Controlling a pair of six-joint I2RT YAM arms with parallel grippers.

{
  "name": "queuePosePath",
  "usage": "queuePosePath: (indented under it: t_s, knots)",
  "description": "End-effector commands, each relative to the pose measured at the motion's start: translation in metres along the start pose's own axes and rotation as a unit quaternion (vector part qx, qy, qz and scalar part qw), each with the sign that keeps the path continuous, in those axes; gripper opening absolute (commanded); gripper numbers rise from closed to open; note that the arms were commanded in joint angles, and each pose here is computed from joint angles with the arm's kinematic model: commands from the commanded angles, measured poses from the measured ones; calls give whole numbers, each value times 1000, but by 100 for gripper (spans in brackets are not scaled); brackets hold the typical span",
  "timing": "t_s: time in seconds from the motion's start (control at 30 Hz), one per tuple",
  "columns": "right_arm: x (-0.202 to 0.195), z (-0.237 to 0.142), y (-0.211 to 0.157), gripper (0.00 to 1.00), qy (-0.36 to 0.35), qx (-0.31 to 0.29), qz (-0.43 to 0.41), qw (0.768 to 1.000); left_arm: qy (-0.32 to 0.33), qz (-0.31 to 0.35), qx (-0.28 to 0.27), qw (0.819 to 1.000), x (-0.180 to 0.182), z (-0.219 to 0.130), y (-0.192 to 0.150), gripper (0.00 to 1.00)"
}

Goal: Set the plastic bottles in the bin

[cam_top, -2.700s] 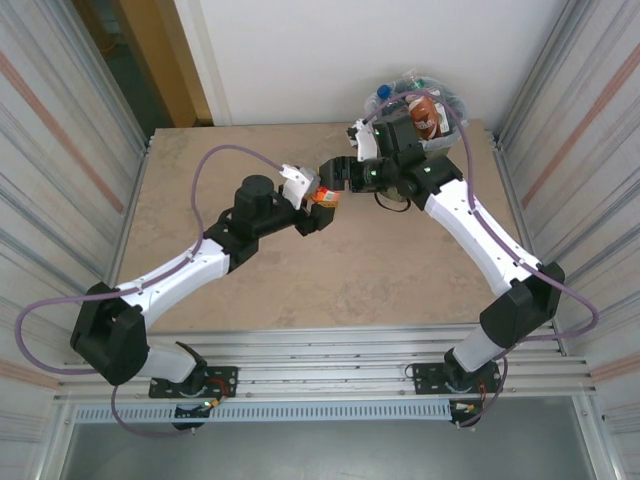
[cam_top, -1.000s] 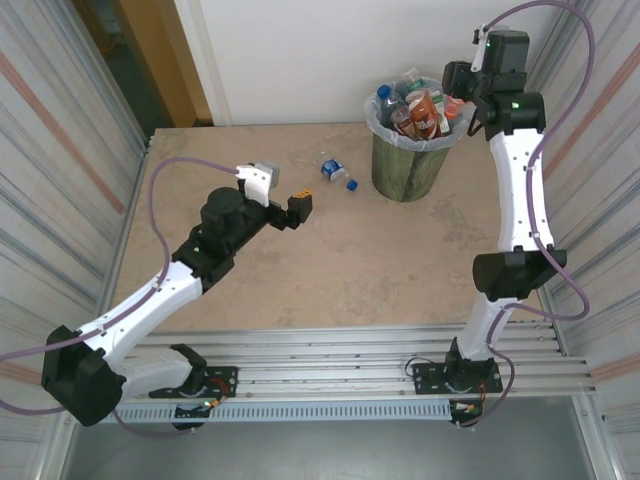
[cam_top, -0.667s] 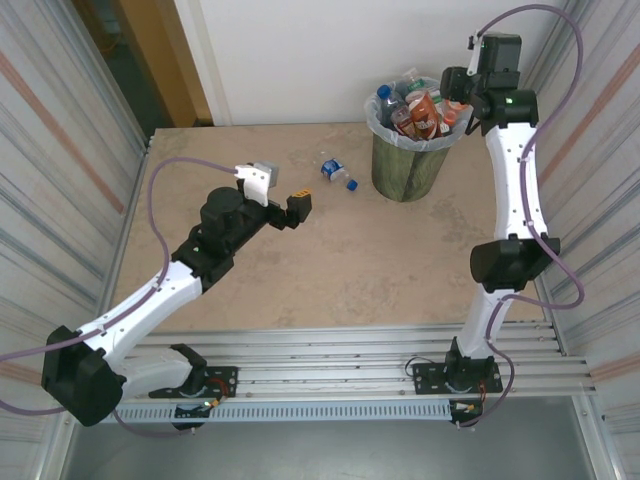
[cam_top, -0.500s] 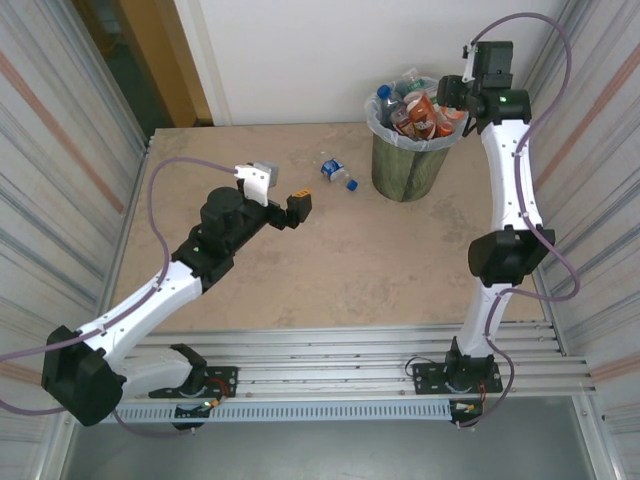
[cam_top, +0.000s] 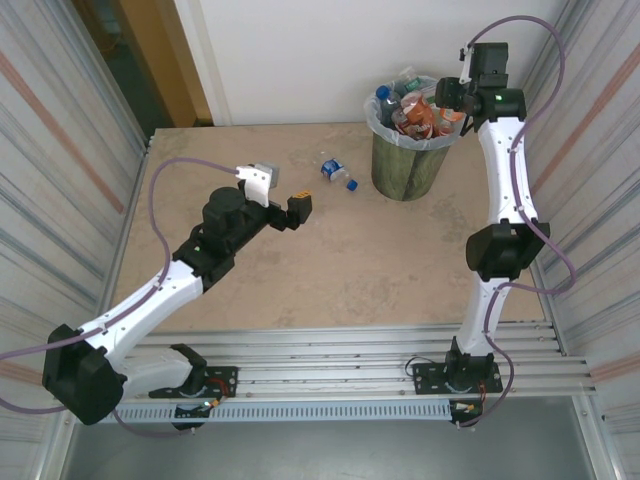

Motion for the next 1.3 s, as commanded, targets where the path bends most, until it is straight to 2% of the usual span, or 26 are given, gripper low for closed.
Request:
queuePosePath:
  t_s: [0.0, 0.23, 0.5, 0.67, 1.07, 1.27]
  knots:
    - [4, 33, -26, 47, 2, 64, -5, 998, 2, -6, -3, 1000, 2, 0, 2, 99]
    - [3, 32, -26, 54, -1, 63, -13, 998, 1, -10, -1, 1000, 2, 1, 2, 99]
    - [2, 7, -8, 75, 4, 22, -8, 1000, -5, -14, 1, 1000, 1, 4, 3, 99]
    - [1, -15, 5, 83, 16, -9, 1, 1000, -9, -16, 2, 1000, 0, 5, 4, 99]
    - [7, -71, 26, 85, 80, -67, 35, 994, -14, -19, -1, 1000, -1, 5, 6, 99]
    - [24, -98, 22, 88, 100, -80, 22, 992, 1, -28, -1, 1000, 1, 5, 3, 99]
Point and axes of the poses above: each hand's point on the last joint's axis, 136 mm out from that joint toward the fingers, its own z axis out along the fingers, its own x axis along the line the jaws close on, y = z × x, the point moved 10 cm from there along -z, back along the fingers, and after that the axes turned 6 degrees about -z, right-handed, at the moved point
